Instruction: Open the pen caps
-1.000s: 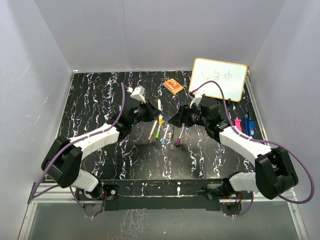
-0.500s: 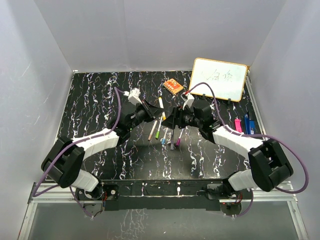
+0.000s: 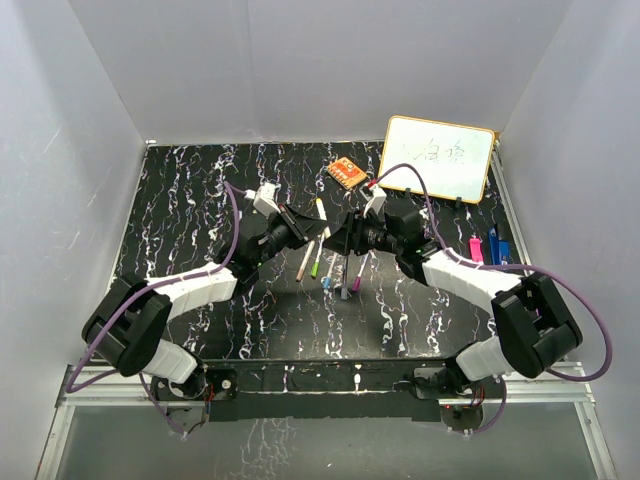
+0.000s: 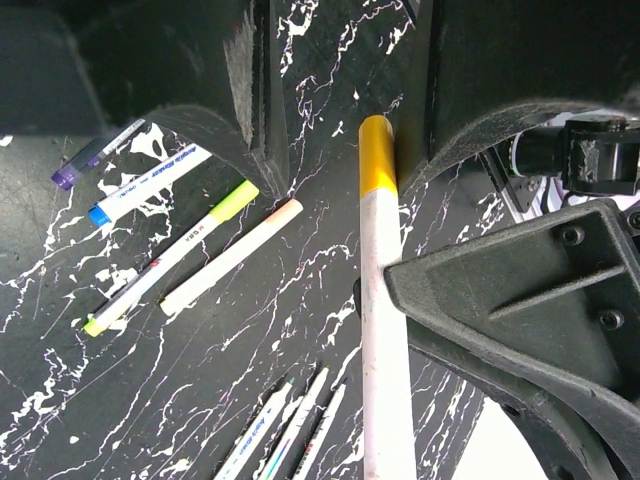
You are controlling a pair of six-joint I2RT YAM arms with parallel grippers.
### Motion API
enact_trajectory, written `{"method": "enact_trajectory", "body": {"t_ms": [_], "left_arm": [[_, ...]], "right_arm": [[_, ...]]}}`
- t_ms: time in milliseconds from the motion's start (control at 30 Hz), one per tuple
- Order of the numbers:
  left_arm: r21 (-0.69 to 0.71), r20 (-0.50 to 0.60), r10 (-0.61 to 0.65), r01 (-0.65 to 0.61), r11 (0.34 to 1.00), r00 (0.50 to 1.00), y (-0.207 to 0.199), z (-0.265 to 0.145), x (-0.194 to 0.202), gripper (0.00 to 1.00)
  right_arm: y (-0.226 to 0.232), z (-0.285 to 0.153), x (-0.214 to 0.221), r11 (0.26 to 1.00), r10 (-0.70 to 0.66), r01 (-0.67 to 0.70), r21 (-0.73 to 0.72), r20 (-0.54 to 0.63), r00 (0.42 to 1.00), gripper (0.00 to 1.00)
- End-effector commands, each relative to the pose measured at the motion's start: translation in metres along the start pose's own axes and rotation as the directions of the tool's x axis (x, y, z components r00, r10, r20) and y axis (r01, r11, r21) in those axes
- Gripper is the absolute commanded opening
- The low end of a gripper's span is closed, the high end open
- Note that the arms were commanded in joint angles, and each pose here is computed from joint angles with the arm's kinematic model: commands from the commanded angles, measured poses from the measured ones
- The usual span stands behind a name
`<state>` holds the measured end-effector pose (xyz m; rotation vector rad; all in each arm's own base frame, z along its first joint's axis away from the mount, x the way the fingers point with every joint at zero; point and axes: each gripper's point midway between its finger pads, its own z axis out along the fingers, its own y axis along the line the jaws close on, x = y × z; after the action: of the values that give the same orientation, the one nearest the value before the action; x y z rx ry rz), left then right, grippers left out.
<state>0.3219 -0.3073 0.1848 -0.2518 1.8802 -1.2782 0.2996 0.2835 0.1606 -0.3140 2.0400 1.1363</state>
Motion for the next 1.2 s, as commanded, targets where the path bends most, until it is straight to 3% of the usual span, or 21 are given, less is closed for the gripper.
{"method": "enact_trajectory", "body": {"t_ms": [0,167,700,767,867,900,1000,1167], "left_arm": [[0.111,0.051,-0.005,-0.001,0.994,0.999,-0.0341,-0.0076,-0.0155,0.00],[0.120,0.045,-0.010,0.004,0.993,0.999,-0.0357,-0.0066,-0.0142,0.00],[0.136,0.037,-0.017,0.012,0.991,0.999,-0.0375,-0.0048,-0.0122,0.00],[0.134,0.041,-0.012,0.006,0.991,0.999,-0.0377,-0.0047,-0.0131,0.00],[0.134,0.038,0.004,-0.009,0.991,0.999,-0.0384,-0.0050,-0.0128,0.30],[0.136,0.036,0.007,-0.011,0.991,0.999,-0.0390,-0.0047,-0.0127,0.35],[0.145,0.026,0.015,-0.019,0.989,1.000,-0.0402,-0.0041,-0.0109,0.44],[0.160,0.014,0.031,-0.032,0.987,0.999,-0.0418,0.0005,-0.0089,0.45]], "right_arm": [[0.0230,0.0050,-0.0320,0.996,-0.045,0.051,-0.070,0.085,0.995,0.42],[0.0269,0.0072,-0.0315,0.995,-0.044,0.051,-0.085,0.081,0.996,0.38],[0.0307,0.0081,-0.0319,0.994,-0.043,0.050,-0.099,0.078,0.996,0.01],[0.0308,0.0085,-0.0320,0.994,-0.042,0.050,-0.101,0.077,0.996,0.00],[0.0299,0.0085,-0.0302,0.994,-0.042,0.050,-0.100,0.073,0.996,0.00],[0.0300,0.0080,-0.0301,0.994,-0.046,0.054,-0.100,0.074,0.996,0.00],[0.0305,0.0058,-0.0288,0.993,-0.057,0.064,-0.101,0.072,0.996,0.00],[0.0307,0.0027,-0.0255,0.993,-0.064,0.070,-0.099,0.061,0.996,0.00]]}}
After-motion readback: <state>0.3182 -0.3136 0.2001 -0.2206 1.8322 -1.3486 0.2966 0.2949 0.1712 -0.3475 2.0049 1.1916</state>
